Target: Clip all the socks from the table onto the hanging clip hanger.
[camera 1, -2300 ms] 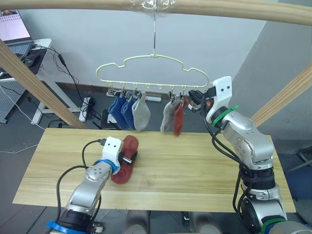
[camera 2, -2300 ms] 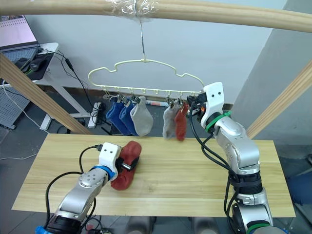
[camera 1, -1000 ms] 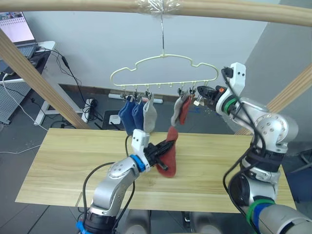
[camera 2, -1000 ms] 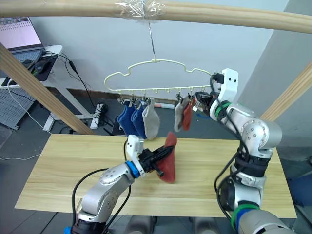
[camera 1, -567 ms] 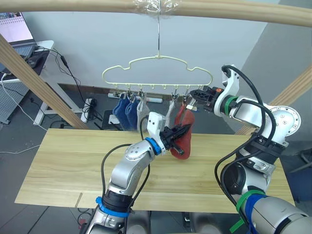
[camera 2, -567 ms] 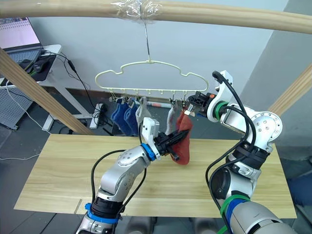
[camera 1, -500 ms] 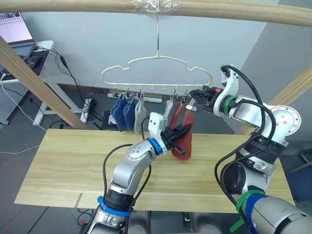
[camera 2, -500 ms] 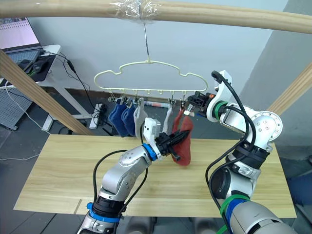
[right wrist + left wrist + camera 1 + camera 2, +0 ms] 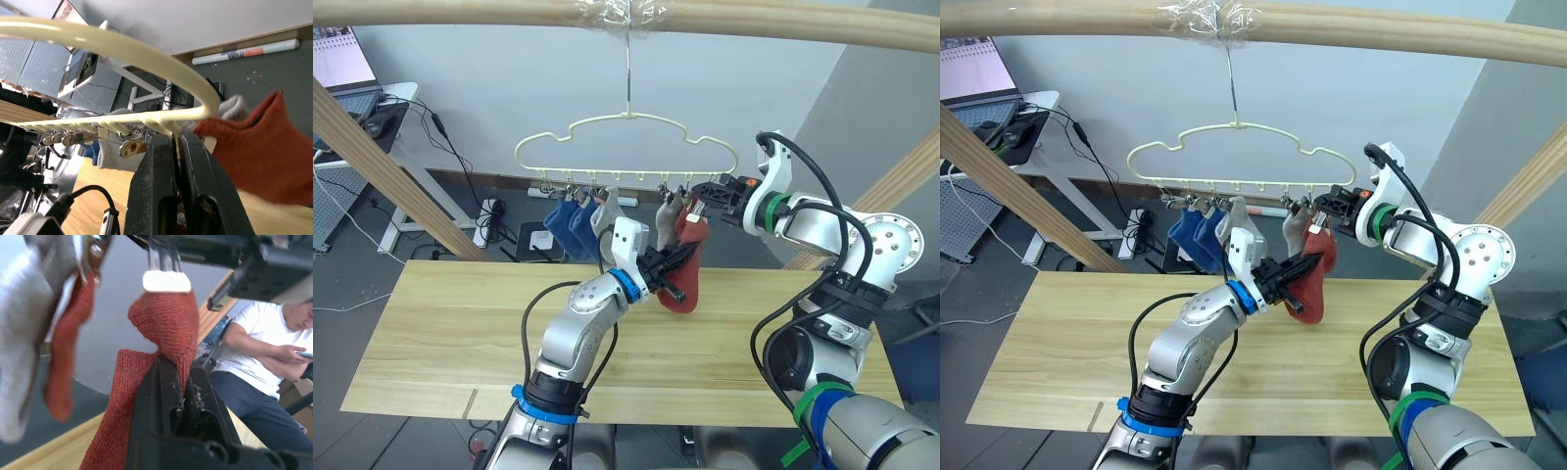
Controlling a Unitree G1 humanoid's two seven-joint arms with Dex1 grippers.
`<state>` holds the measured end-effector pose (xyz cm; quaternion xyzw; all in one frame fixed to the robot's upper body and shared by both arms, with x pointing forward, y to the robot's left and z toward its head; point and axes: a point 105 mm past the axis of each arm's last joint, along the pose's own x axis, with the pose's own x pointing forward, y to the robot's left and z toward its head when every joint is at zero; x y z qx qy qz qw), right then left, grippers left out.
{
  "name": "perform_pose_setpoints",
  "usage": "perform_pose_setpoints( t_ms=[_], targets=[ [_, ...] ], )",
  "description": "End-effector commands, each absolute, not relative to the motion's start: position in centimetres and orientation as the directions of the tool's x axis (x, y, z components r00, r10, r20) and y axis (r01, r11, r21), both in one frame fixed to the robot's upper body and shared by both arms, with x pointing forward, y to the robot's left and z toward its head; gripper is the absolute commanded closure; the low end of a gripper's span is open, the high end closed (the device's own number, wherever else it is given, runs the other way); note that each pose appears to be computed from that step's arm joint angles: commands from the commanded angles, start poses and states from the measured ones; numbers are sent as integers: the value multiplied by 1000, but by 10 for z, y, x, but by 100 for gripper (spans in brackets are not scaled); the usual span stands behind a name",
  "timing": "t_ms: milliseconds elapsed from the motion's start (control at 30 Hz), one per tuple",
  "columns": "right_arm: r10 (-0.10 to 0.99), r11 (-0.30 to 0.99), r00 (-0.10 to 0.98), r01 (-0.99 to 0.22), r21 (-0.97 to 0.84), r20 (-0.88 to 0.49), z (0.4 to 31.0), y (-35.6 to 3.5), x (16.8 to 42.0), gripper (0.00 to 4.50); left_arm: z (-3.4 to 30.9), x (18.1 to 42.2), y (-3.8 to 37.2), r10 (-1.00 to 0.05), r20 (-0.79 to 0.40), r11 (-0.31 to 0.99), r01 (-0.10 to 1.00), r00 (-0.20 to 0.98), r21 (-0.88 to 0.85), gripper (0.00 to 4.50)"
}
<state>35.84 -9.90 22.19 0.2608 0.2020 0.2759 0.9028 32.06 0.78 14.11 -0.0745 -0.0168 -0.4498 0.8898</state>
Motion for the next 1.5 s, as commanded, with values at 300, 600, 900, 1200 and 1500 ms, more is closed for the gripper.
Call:
perform_pose_setpoints(
  t_ms=[300,600,900,1200,1500],
  targets=[
    [628,695,745,-408,592,-224,215,-103,352,285,160,313,-6,-824,163,540,839,543,-68,450],
    [822,466,568,-701,540,28,262,-118,319,6,168,310,-14,-833,195,497,855,517,-147,450],
    [722,682,687,-689,246,-75,213,-132,315,4,133,310,5,-836,116,500,831,536,-243,228],
    [657,732,733,-676,-85,-177,144,-146,293,4,81,277,95,-739,-93,667,705,667,-240,3],
    [598,712,736,-670,-212,-317,83,-182,276,4,60,250,232,-371,-327,891,432,869,139,3]
  ],
)
